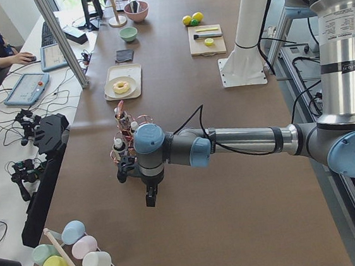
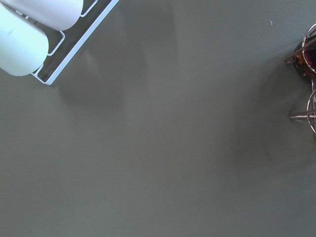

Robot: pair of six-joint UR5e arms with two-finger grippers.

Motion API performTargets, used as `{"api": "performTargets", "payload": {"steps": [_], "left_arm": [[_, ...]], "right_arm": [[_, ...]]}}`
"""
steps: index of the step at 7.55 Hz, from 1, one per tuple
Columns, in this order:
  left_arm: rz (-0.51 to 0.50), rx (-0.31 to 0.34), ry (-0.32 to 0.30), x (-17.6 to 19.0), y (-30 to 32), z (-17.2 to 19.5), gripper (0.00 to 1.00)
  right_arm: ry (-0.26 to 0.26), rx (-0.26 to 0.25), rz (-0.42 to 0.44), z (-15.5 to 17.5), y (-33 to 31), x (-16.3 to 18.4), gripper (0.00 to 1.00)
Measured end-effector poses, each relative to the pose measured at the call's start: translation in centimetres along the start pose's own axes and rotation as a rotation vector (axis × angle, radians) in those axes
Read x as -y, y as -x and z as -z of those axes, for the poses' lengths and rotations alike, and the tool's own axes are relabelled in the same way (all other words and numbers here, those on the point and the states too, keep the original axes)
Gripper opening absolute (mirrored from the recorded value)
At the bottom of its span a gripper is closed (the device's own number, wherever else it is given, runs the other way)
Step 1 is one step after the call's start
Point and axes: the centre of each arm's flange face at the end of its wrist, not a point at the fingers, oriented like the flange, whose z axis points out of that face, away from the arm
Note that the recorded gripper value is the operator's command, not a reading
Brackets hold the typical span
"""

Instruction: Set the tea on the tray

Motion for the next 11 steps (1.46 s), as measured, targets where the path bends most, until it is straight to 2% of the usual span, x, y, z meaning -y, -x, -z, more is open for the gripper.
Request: {"api": "performTargets", "payload": {"steps": [11], "left_arm": [[-0.008,0.002,-0.005,0.28,-0.34,0.18,0.98]], "right_arm": [[-0.001,0.0,0.0,0.02,-0.04,-0.08,1.0]]}}
